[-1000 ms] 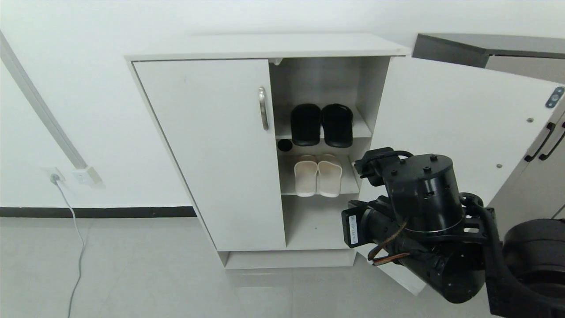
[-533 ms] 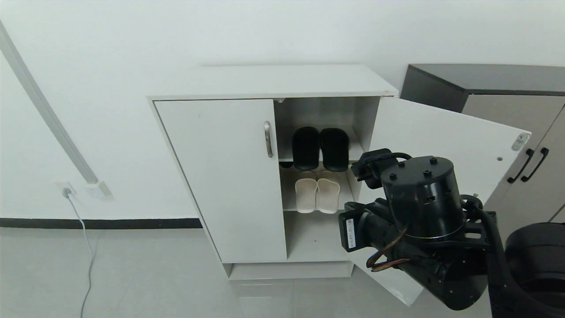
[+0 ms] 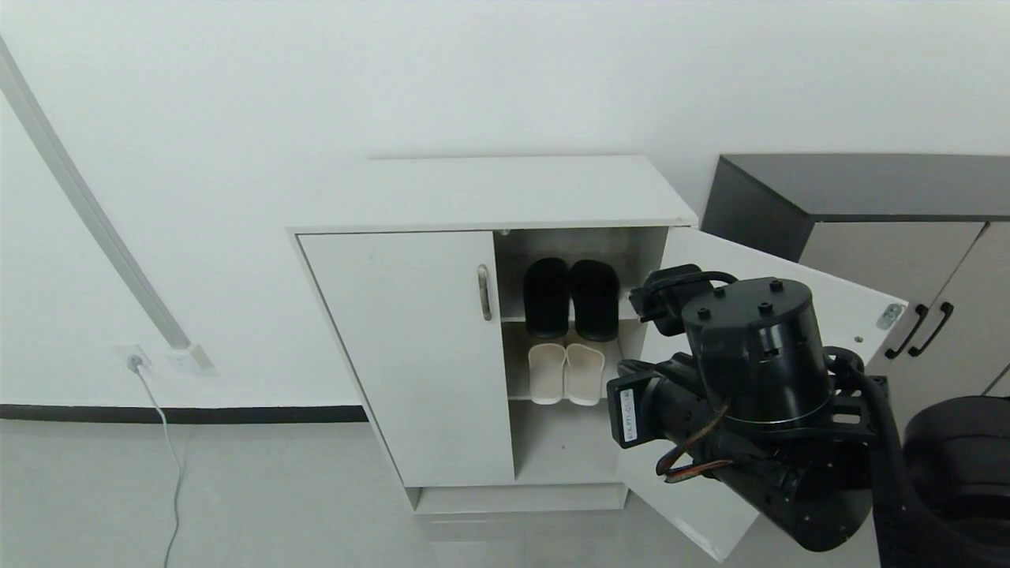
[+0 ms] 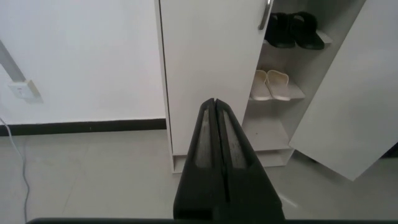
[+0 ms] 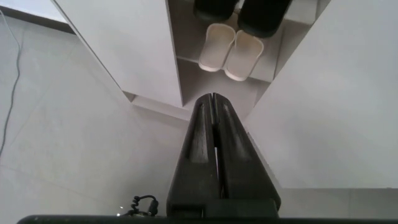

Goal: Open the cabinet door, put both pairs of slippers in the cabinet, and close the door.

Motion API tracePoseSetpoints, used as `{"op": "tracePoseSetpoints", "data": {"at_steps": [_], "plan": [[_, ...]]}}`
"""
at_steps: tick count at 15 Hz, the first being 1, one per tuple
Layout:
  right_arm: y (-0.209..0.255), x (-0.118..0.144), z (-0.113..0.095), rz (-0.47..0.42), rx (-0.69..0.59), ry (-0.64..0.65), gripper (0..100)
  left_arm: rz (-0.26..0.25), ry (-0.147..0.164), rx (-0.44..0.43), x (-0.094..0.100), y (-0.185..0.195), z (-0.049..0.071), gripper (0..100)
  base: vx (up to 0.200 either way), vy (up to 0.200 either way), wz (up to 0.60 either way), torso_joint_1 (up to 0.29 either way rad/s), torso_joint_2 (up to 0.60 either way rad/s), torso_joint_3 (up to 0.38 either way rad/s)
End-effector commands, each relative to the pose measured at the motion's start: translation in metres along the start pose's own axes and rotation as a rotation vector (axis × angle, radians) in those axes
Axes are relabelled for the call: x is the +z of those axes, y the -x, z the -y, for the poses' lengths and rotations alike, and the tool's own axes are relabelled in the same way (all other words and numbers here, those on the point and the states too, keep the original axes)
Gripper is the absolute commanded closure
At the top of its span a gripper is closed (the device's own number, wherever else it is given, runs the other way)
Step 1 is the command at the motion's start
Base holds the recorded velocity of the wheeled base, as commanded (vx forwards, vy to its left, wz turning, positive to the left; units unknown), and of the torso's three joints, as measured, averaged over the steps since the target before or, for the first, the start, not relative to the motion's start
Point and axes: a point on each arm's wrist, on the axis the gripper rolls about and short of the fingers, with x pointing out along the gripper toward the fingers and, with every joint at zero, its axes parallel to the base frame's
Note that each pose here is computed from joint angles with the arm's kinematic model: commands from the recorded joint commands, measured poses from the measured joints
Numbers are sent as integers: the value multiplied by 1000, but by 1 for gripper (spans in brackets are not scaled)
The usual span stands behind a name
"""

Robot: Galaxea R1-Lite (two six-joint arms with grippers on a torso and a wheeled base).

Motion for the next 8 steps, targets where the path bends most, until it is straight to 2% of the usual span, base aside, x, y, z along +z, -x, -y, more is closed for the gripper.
{"op": "tracePoseSetpoints", "data": {"at_steps": [1,8], "plan": [[0,0,0,-1,-1,1,100,0,0,0,0,0,0,100,0,0,0,183,-500,-300],[0,-1,0,-3,-1,3,100,0,0,0,0,0,0,100,0,0,0,221,-535,-317]]}}
